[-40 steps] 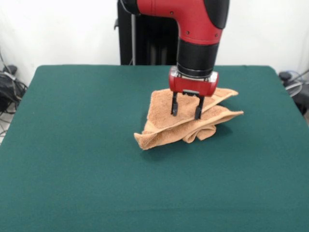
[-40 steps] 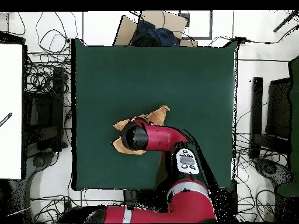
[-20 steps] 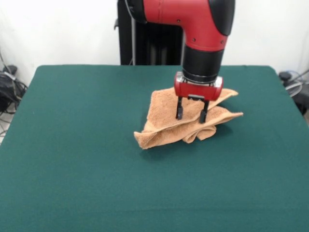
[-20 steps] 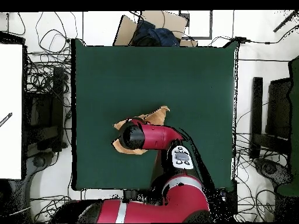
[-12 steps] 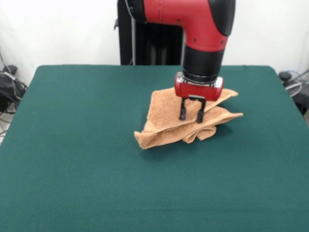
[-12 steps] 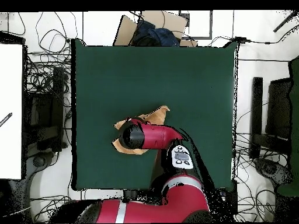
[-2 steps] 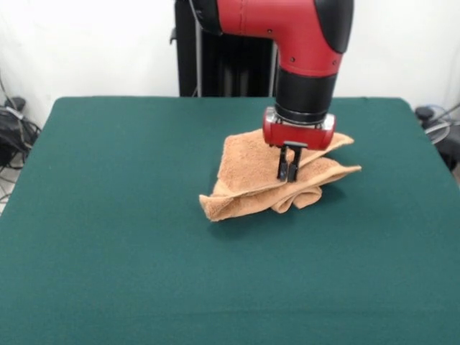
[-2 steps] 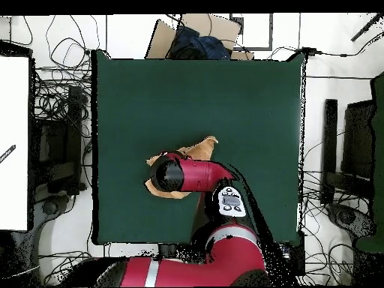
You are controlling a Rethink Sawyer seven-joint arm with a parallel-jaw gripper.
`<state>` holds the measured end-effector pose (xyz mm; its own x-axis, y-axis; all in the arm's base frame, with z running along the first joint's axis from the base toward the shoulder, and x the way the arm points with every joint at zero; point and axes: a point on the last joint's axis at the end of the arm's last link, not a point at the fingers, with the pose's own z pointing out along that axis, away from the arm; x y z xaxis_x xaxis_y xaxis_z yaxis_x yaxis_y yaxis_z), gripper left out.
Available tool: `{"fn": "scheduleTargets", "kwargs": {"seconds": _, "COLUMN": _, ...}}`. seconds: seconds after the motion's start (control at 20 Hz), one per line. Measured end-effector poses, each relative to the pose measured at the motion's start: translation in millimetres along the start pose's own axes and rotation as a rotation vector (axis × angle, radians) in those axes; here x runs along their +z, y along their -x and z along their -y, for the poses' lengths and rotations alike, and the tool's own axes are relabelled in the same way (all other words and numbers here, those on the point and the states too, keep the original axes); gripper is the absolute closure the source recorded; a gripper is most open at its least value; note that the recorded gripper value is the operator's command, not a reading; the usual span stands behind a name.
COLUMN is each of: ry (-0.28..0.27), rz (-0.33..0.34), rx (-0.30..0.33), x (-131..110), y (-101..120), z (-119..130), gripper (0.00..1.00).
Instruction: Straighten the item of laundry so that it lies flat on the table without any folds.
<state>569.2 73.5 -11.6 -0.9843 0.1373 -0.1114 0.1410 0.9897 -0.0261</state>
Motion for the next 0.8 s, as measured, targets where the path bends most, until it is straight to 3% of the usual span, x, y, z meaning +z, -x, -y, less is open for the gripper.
{"fn": "scheduleTargets", "kwargs": {"seconds": 0.4, "ry": -0.008, "rz": 0.026, "rx": -0.029, "x": -20, "y": 2, "z": -15, "gripper": 1.00}}
{"fn": "scheduleTargets", "kwargs": {"seconds": 0.8, "ry": 0.022, "rz": 0.057, "rx": 0.048, "x": -65, "y": 25, "z": 4, "gripper": 1.00}}
